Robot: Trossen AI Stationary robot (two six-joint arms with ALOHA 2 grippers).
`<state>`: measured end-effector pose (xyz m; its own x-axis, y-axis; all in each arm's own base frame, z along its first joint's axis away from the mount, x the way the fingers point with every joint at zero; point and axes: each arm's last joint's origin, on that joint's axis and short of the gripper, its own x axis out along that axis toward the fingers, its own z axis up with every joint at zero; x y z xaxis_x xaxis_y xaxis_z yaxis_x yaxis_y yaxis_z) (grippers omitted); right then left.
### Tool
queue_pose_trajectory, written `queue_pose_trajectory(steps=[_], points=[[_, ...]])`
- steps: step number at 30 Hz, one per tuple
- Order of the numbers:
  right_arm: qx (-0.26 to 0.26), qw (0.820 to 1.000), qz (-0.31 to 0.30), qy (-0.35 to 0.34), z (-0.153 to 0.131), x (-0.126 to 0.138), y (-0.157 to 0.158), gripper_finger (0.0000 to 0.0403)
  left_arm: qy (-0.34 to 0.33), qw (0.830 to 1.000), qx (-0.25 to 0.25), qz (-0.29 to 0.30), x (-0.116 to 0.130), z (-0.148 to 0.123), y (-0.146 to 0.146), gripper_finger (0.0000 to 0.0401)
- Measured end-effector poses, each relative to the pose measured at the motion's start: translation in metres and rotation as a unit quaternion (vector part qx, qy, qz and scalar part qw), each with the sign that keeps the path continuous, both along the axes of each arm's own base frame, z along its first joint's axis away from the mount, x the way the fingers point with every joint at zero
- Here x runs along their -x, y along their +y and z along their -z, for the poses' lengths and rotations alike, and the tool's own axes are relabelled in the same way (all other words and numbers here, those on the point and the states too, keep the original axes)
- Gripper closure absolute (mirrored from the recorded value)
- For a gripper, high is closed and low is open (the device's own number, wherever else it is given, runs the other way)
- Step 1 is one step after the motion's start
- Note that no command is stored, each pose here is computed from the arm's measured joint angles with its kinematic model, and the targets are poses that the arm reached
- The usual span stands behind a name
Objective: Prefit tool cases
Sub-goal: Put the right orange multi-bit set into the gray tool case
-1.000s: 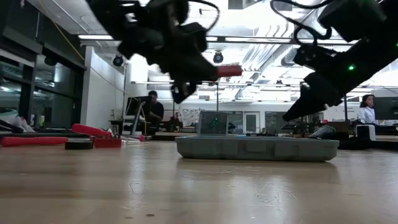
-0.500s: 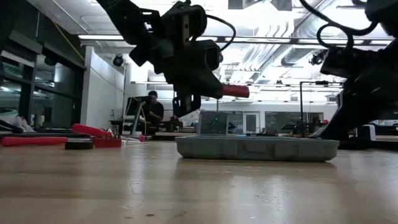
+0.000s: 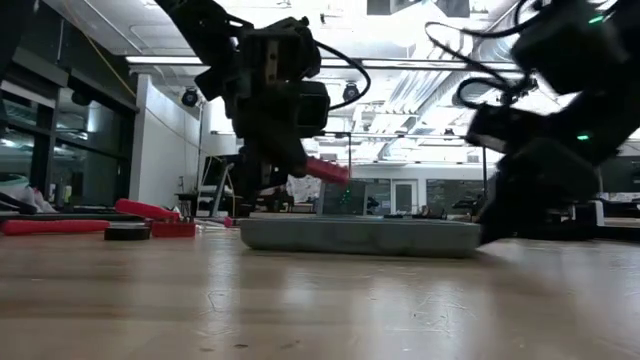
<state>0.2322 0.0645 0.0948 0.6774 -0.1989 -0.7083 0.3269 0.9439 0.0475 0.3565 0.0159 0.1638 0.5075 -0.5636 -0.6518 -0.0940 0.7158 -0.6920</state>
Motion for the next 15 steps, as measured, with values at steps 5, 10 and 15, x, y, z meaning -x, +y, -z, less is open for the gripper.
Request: queue_pose_trajectory(steps=[5,10,15], points=[[0.012,1.0,0.017,-0.014,-0.003,-0.011,-0.029,0.0403,0.006,1.0,0.014,-0.024,0.0,-0.001,0.01,0.0391],[0.011,1.0,0.011,-0.005,-0.003,-0.012,-0.037,0.0403,0.009,0.997,0.013,-0.076,-0.003,-0.002,0.019,0.0391],[0.02,1.0,0.013,-0.001,-0.002,-0.011,-0.036,0.0403,0.028,0.994,0.012,-0.105,-0.003,-0.001,0.017,0.0391]])
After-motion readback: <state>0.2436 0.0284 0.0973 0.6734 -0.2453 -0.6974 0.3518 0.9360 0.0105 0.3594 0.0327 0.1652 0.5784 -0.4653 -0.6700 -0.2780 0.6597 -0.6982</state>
